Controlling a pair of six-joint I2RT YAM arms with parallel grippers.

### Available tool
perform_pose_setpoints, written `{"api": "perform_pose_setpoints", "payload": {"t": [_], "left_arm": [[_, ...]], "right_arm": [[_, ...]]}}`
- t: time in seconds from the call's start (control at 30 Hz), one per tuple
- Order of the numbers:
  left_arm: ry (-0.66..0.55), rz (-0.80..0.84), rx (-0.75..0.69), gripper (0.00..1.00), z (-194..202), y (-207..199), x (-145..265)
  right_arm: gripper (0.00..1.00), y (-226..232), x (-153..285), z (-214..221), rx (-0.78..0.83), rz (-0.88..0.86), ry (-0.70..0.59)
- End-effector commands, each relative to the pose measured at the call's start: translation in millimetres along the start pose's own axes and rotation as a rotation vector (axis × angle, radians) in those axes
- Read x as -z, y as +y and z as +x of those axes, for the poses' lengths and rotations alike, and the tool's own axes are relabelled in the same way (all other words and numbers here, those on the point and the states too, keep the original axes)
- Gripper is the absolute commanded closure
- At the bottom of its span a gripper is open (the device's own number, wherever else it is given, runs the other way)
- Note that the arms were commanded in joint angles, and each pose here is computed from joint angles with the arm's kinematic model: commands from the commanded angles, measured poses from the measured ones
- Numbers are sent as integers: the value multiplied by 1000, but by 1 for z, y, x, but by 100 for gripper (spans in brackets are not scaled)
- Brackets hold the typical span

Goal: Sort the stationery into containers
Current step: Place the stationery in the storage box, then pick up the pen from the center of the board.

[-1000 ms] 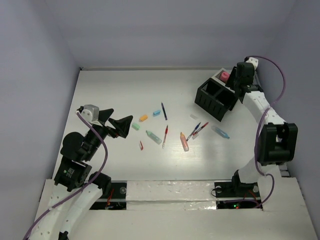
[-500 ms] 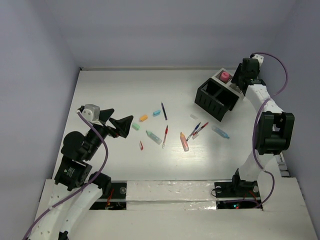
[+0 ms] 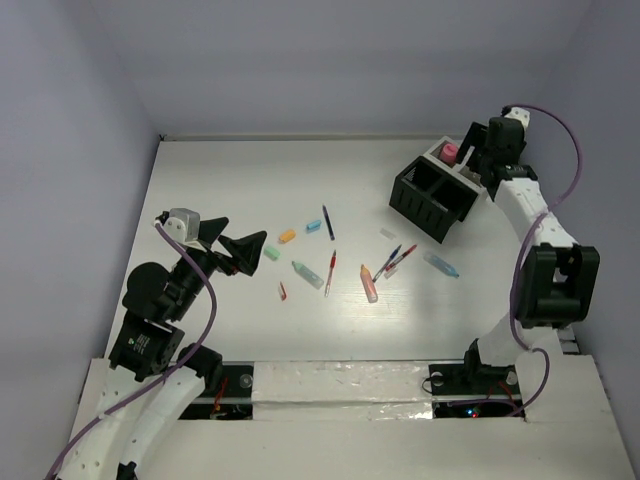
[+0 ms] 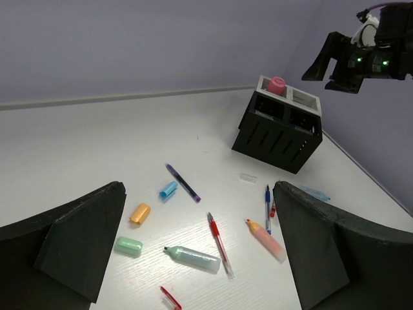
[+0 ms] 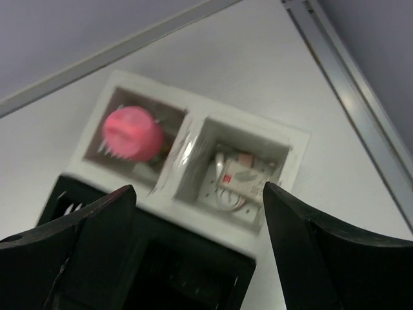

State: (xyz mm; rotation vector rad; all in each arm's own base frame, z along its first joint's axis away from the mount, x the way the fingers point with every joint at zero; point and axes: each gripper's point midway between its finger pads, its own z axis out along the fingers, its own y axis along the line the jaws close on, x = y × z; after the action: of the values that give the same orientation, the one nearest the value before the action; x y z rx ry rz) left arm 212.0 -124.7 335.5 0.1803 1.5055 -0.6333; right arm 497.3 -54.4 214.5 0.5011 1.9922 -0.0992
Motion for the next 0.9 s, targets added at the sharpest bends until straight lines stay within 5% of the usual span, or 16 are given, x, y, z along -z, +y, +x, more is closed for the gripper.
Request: {"api": "perform_pose_setpoints", "payload": {"t": [0.0,0.2,0.37,0.4,0.53,0.7,0.87], "left_arm": [[-36,19,-11,1,-12,-4,-3],[-20,8,-11,1,-8,-1,-6],[-11,-10,-9,1,-6,3,-9],[-10,-16,-9,1,-5,4,-9],[-6,-34,-6,1,-3,8,-10],[5,-41,-5,1,-1,10,-12],[-1,-29,-4,1,-3,8,-12]], "right_arm": [[14,68,54,-24,-20,-258,-90],[18,181,126,63,154,-560,29],[41,232,155,121,266,-690,149],[53,246,161,136,300,-716,174],[60,276,179,170,352,-783,238],[60,262,176,186,369,-717,252],[60,200,164,206,402,-513,297]]}}
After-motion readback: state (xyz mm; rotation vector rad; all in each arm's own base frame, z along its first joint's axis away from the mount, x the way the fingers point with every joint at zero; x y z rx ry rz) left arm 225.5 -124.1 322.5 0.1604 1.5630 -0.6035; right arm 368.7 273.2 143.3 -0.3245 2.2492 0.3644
